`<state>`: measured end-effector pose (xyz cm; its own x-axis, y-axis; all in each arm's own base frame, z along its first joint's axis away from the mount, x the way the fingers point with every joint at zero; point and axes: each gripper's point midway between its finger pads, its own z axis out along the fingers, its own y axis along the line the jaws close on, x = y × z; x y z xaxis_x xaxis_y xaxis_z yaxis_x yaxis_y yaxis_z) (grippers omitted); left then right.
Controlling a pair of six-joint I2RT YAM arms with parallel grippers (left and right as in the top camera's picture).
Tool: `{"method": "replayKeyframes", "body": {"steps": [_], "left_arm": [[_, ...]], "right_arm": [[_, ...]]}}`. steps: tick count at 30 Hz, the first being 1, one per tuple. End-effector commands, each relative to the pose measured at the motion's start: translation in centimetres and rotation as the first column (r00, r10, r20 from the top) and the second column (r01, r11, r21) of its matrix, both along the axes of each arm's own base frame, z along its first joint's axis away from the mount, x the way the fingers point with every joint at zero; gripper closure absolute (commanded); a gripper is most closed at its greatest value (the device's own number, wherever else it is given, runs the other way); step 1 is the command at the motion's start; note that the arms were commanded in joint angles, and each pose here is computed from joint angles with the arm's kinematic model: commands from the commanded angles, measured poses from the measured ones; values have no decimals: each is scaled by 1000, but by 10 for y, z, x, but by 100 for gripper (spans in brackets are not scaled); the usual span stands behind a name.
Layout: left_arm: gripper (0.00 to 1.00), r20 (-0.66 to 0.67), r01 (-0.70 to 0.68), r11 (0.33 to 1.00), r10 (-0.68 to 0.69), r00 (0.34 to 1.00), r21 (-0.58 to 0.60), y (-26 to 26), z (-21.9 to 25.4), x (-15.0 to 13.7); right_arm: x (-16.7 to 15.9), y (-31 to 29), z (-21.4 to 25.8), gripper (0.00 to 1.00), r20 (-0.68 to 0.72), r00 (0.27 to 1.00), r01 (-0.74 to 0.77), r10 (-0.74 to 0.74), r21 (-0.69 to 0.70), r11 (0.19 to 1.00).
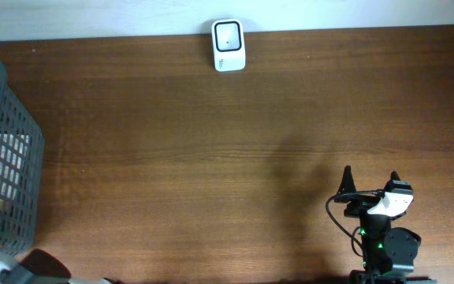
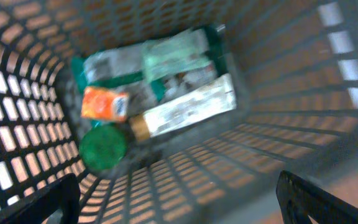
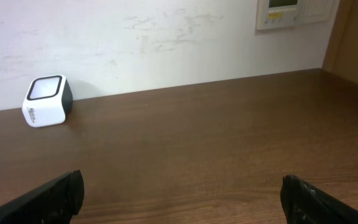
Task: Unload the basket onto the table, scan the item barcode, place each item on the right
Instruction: 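Move left gripper into the grey basket toward the green bottle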
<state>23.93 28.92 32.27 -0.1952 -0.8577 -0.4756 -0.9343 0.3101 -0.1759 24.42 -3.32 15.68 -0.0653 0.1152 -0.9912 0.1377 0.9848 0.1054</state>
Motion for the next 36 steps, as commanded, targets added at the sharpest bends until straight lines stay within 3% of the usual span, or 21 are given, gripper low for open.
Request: {"method": "replayKeyframes", "body": {"steps": [1,7,21,36], "left_arm": [[1,-102,-108,987,96,990,-117,20,-54,-20],[2,-192,-185,963,147,970,-197,31,-112,-44],[3,-377,-254,950,171,910,-181,28,-184,-76],[0,-438,-266,932,137,888,-248,31,-228,-75]], "right_arm": [[0,-3,-3,2,-8,1000,18,-18,0,1000],[0,-3,-3,2,-8,1000,18,-18,0,1000],[0,-3,-3,2,-8,1000,18,-18,0,1000],[0,-3,-3,2,-8,1000,18,-18,0,1000]]}}
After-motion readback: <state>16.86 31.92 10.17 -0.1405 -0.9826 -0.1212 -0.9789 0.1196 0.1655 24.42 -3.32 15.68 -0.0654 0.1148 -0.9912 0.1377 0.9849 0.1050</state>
